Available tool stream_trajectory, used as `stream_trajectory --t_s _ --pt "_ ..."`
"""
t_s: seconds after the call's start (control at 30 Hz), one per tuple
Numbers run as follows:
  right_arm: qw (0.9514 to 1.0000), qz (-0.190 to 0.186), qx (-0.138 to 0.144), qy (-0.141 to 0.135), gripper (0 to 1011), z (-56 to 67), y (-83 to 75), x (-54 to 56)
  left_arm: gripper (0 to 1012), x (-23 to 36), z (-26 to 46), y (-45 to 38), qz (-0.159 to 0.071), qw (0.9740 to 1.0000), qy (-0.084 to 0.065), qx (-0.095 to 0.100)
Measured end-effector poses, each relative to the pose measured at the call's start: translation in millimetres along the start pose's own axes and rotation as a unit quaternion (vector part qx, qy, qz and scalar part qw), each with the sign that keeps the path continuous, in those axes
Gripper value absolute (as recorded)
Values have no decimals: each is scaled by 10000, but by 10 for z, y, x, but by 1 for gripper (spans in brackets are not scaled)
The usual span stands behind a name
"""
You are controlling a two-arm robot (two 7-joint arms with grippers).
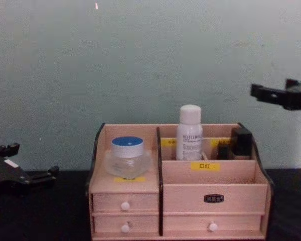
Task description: Pick up the facial cleanser and watermelon frost from the table and place them into the tiered storage box.
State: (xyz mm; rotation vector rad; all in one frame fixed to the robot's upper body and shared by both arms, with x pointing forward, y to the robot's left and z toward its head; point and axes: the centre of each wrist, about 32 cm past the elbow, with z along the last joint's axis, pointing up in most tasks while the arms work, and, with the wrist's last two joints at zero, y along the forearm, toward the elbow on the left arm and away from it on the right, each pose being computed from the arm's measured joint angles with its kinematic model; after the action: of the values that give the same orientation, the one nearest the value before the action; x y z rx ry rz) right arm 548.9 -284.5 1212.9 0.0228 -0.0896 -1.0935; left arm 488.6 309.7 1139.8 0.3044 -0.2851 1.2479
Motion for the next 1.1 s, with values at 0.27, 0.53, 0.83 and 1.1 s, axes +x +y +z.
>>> stream_trajectory --t_s 0.27,0.53,0.83,1.1 --pt "9985 -538 -85 40 1002 -315 -249 -63 1001 0 0 0 0 10000 0 0" --pt "9962 -776 -326 216 1002 -571 -470 -133 1001 0 0 0 0 10000 0 0" --pt "9944 -811 -626 269 1002 -733 -602 -165 1001 0 0 0 0 10000 0 1" --pt "9923 -704 -963 321 1002 -855 -634 -181 1001 0 0 0 0 10000 0 0"
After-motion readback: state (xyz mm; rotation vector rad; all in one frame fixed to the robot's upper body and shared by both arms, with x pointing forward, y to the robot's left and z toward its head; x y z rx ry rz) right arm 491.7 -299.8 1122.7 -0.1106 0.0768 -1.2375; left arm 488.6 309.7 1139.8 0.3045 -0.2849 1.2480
